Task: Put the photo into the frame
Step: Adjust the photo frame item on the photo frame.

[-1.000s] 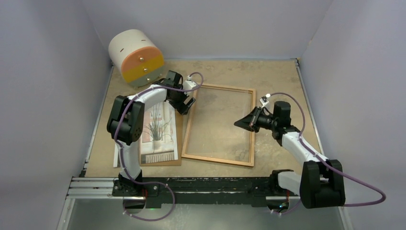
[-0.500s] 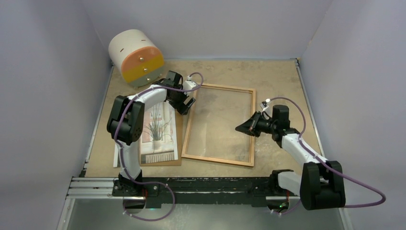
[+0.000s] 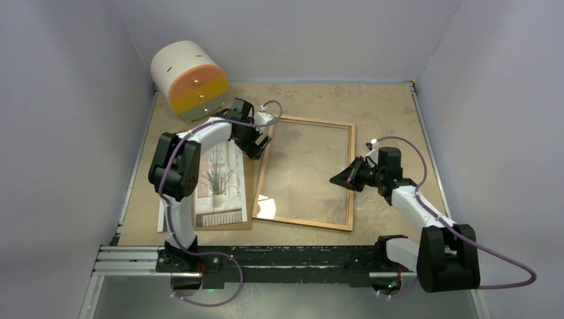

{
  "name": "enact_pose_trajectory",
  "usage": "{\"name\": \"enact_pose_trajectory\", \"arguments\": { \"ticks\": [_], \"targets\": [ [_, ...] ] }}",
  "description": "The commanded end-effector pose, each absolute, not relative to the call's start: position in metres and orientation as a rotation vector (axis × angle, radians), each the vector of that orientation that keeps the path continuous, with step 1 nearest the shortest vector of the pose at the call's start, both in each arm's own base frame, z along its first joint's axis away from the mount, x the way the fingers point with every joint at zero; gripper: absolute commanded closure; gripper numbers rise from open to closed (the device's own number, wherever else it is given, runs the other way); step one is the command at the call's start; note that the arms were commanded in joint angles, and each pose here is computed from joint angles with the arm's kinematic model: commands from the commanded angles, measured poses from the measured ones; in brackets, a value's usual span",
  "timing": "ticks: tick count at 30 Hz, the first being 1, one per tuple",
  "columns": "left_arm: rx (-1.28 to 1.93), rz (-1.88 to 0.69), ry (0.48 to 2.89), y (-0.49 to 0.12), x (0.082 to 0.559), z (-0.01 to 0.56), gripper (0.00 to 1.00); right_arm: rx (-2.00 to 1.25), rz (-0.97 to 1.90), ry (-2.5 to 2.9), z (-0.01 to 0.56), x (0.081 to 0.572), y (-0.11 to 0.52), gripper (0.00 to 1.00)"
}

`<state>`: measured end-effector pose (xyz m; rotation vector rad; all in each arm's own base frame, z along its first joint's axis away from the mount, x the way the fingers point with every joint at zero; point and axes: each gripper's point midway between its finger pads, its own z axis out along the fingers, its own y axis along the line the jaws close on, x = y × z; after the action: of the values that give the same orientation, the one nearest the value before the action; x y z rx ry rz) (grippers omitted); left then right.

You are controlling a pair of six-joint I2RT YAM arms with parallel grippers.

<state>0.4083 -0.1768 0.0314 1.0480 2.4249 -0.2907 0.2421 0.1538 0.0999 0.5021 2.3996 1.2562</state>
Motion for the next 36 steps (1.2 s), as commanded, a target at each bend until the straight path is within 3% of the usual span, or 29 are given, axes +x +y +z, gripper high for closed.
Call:
{"name": "enact_pose_trajectory", "arguments": {
  "ticks": [1, 7, 17, 21, 26, 30, 36],
  "targets": [
    [1.041, -0.305, 2.322, -0.187, 0.423, 0.074, 0.12, 0.457, 1.2, 2.389, 0.097, 0.25, 0.15, 1.0],
    [1.044, -0.402, 2.294, -0.202, 0.419, 0.093, 0.08, 0.443, 1.127, 2.382, 0.089, 0.259, 0.144, 1.0],
    [1.089, -0.482, 2.354, -0.215, 0.402, 0.066, 0.07, 0.465, 1.135, 2.369, 0.083, 0.263, 0.145, 0.99],
    [1.106, -0.472, 2.388, -0.214, 0.398, 0.05, 0.09, 0.469, 1.151, 2.375, 0.079, 0.26, 0.146, 0.93],
    [1.133, -0.385, 2.415, -0.204, 0.399, 0.032, 0.13, 0.442, 1.205, 2.382, 0.084, 0.257, 0.151, 0.71],
    [1.152, -0.335, 2.426, -0.196, 0.399, 0.022, 0.16, 0.425, 1.214, 2.372, 0.091, 0.263, 0.153, 0.41],
    [1.182, -0.282, 2.431, -0.188, 0.397, 0.013, 0.19, 0.421, 1.215, 2.349, 0.096, 0.278, 0.153, 0.29]
  ]
}}
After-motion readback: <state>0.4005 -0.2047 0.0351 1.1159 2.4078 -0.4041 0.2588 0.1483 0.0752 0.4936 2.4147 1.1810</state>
